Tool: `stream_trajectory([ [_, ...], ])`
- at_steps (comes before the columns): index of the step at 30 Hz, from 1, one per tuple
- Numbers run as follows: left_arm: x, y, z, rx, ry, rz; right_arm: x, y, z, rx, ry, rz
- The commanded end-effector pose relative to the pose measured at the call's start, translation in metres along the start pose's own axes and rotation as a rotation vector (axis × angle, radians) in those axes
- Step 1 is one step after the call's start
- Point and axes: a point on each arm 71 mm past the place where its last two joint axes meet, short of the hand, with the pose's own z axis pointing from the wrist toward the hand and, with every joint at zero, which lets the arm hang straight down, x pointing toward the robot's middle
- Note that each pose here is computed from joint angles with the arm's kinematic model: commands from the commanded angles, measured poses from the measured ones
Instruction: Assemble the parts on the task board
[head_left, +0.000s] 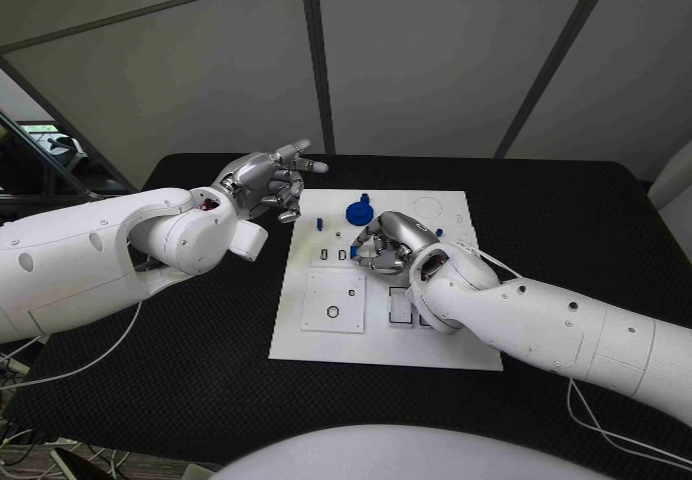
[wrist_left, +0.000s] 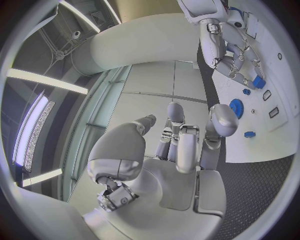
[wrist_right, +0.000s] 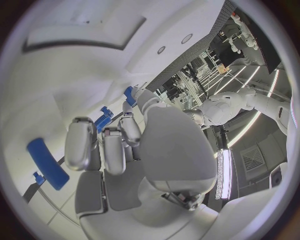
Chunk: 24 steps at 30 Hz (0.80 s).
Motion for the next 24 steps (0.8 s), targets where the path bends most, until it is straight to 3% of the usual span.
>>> stream_trajectory([
  [1, 0.0015, -0.0016, 0.0006, 0.01, 0.017, 0.002, 0.002, -0.001, 0.0001, 0.009, 0.021, -0.015],
  [24, 0.0029, -0.0012, 0.0013, 0.007, 0.025, 0.007, 0.0044, -0.0008, 0.0006, 0.017, 0.047, -0.025],
])
